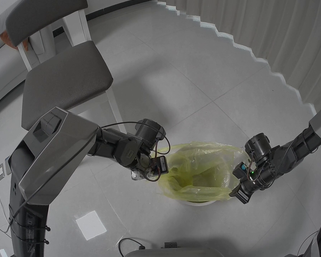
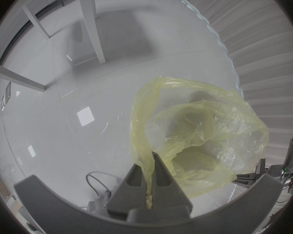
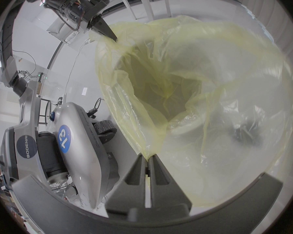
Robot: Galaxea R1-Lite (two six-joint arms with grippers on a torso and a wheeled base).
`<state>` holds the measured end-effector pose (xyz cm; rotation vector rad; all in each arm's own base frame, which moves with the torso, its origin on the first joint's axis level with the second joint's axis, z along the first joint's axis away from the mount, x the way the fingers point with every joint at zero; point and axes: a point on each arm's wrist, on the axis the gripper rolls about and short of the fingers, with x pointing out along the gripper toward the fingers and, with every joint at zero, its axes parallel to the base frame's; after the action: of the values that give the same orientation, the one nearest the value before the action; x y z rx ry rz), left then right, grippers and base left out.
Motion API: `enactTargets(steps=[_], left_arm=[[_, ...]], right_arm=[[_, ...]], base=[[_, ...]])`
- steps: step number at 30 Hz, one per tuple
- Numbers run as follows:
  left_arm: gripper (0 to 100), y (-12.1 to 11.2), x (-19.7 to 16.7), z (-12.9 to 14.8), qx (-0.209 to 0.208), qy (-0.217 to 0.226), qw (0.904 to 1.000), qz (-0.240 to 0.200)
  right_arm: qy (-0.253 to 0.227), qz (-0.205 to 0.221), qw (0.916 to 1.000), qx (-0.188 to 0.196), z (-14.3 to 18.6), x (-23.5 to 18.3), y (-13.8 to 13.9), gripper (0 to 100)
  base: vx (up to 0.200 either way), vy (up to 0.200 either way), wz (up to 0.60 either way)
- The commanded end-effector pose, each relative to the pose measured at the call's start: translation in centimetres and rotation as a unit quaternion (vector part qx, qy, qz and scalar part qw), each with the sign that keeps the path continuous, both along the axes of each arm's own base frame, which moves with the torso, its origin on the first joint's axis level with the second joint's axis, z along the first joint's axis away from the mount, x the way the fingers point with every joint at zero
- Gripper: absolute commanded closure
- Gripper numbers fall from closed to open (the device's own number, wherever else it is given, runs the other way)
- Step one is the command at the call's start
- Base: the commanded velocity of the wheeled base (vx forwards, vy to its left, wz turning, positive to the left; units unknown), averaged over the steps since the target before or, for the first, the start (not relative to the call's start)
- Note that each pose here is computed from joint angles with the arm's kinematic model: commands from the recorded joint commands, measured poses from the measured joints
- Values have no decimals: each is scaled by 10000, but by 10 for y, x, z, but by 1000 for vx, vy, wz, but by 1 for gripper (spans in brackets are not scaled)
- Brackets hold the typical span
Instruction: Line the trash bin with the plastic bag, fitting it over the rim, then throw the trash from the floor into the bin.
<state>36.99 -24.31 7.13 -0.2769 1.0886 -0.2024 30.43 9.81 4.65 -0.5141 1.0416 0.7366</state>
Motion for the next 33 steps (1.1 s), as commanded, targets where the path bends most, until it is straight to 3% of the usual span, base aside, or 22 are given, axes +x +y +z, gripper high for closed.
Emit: enactTargets(steps=[1,20,33], left_arm=[[100,5,-6,5,15,67,10000,11],[100,-6,-21,-13,191,273,9993,-197],[100,-8,-14,-37,514,234,9980,-299]], right_arm=[[60,6,10000,-29,-2,-9,-5,100],[213,157,9996,-103,-18,-23,3,100],[348,40,9986,-391,-55,-13,4,100]], base=[[0,0,0],[0,0,0],[0,0,0]])
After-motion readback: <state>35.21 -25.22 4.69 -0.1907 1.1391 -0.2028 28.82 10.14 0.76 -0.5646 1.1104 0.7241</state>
